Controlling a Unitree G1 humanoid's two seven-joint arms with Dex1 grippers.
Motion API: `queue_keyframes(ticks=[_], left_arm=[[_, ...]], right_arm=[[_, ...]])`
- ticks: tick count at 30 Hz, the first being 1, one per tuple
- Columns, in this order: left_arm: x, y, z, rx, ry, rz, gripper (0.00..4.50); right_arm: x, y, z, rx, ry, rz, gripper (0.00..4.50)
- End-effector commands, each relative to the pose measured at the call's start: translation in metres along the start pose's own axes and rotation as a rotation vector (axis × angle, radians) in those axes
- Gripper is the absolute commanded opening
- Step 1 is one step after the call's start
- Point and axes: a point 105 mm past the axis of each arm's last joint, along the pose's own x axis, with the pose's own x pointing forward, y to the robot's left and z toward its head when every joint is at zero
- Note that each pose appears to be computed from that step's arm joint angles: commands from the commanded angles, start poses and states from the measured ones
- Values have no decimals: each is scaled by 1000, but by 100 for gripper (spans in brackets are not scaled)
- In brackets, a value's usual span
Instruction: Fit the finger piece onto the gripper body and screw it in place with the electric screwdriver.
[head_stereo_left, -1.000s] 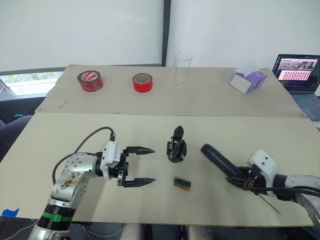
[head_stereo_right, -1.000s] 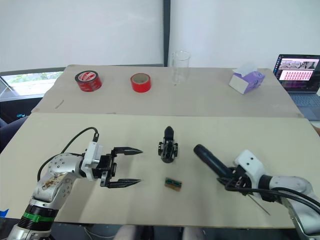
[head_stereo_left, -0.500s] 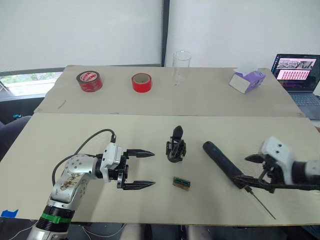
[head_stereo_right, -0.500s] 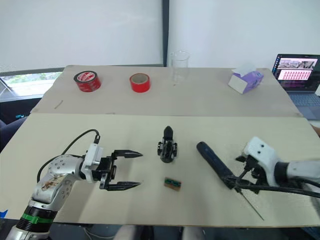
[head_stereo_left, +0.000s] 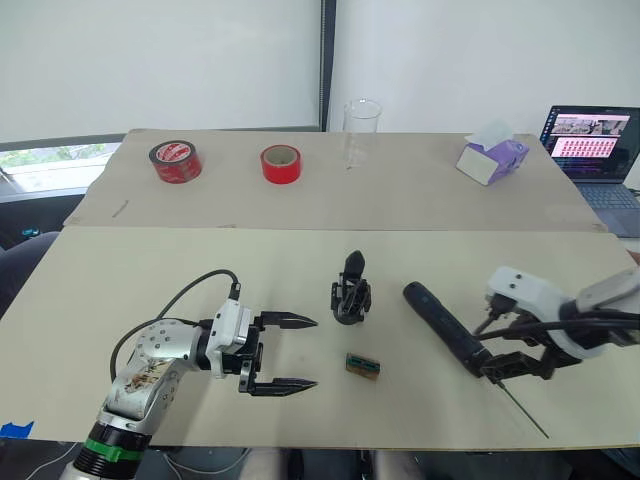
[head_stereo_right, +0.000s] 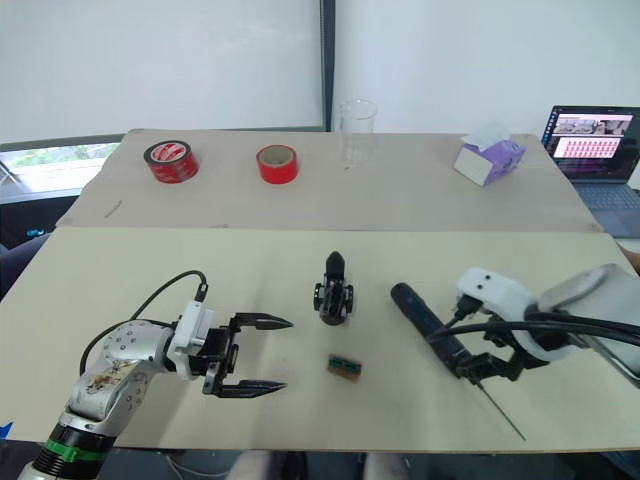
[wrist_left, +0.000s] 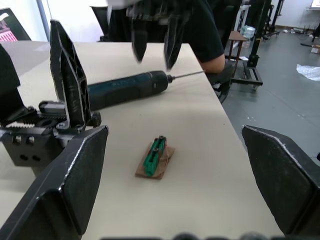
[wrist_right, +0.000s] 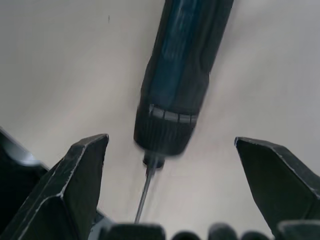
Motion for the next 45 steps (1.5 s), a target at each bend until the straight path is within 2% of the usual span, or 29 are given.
queue_keyframes(ticks=[1,14,17,22,28,31,33,37,40,42,45], left_arm=[[6,-3,8,25,-23,-6,450],[9,0,10,35,-19,37,450],[7,-1,10,32,-12,42,450],[6,-3,9,25,-2,43,450],[1,-4,6,19,14,30,450],[-4,-1,5,19,21,40,450],[-8,1,5,18,22,46,450],[-18,2,-2,-4,48,41,450],[-20,5,-8,-30,53,51,450],[-25,5,-16,-20,84,49,450],[-28,11,-26,-23,110,72,450]], right_arm=[[4,-5,4,10,39,-31,447],[37,2,5,46,103,10,447],[44,3,1,37,116,4,367],[48,2,-4,31,133,4,198],[29,-7,4,56,38,-20,191],[6,-13,4,128,-67,-38,191],[-9,-18,10,171,-218,-51,191],[-54,-22,19,208,-635,-56,191],[-91,-10,9,203,-959,-10,191],[-100,6,4,180,-1078,14,191],[-105,33,21,48,-1226,-17,191]])
